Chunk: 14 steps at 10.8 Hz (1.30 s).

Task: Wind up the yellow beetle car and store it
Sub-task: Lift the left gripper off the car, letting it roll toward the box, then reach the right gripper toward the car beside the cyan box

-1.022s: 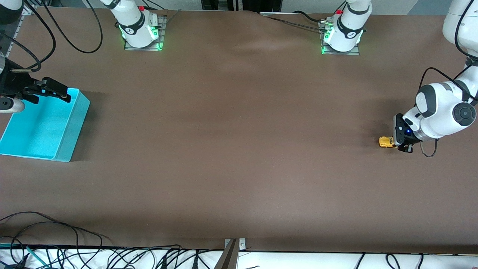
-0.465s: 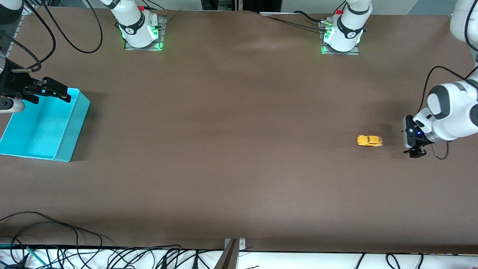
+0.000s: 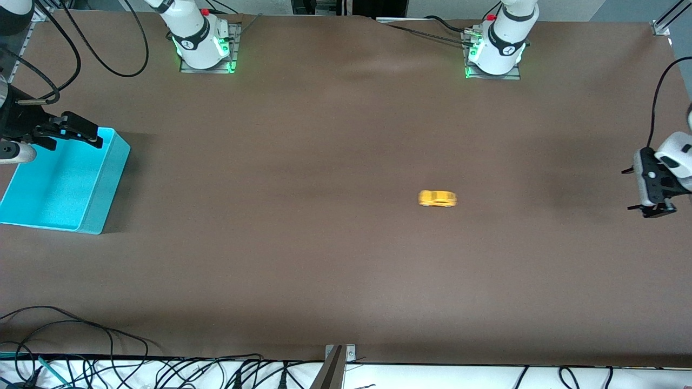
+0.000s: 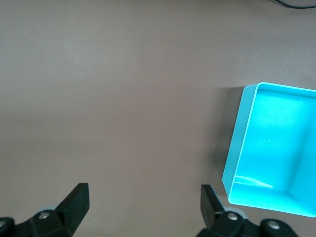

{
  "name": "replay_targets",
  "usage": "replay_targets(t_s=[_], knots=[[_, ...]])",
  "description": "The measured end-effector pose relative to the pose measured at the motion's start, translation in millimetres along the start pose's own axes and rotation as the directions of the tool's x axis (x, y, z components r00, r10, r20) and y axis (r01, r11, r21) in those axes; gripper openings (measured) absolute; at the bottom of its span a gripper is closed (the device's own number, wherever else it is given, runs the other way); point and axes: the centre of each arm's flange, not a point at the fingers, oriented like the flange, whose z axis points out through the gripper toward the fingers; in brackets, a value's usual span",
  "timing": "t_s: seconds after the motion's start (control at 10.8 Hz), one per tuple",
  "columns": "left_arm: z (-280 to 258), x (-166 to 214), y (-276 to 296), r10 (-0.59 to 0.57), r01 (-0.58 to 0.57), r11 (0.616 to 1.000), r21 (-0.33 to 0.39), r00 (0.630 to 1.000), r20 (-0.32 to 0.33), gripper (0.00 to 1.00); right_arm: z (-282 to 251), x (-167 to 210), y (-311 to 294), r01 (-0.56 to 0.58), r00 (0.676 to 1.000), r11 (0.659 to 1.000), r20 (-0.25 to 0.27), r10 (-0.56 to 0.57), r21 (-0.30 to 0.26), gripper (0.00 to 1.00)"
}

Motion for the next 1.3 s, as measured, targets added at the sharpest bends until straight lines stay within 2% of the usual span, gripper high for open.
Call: replay_targets(t_s=[0.28,0.46,0.65,0.93,1.12,1.3], knots=[[-36.4,30.0,-1.5,-0.124,0.123,0.991,-0.048,0.992,-0.011,1.00,0.1,0.1,0.0,0.000,1.000,1.000,0.000,0.000,0.000,1.00],[-60.8,59.7,4.5,-0.244,0.243,0.963,-0.113,0.970,0.007,1.00,0.2,0.1,-0.1,0.000,1.000,1.000,0.000,0.000,0.000,1.00],[-95.0,71.7,15.3,-0.369,0.369,0.920,-0.129,0.929,0.031,1.00,0.3,0.2,-0.2,0.000,1.000,1.000,0.000,0.000,0.000,1.00],[-136.5,94.2,35.2,-0.491,0.492,0.861,-0.128,0.870,0.035,1.00,0.2,0.3,-0.8,0.001,1.000,1.000,-0.001,-0.001,0.000,1.00],[-156.6,106.8,46.9,-0.577,0.576,0.809,-0.116,0.816,0.023,1.00,0.4,0.4,-3.6,0.006,1.000,1.000,0.000,-0.006,0.000,1.00],[-175.4,130.7,63.0,-0.659,0.660,0.744,-0.105,0.750,0.048,1.00,1.0,0.8,-8.0,0.014,1.000,1.000,0.001,-0.014,0.000,1.00]])
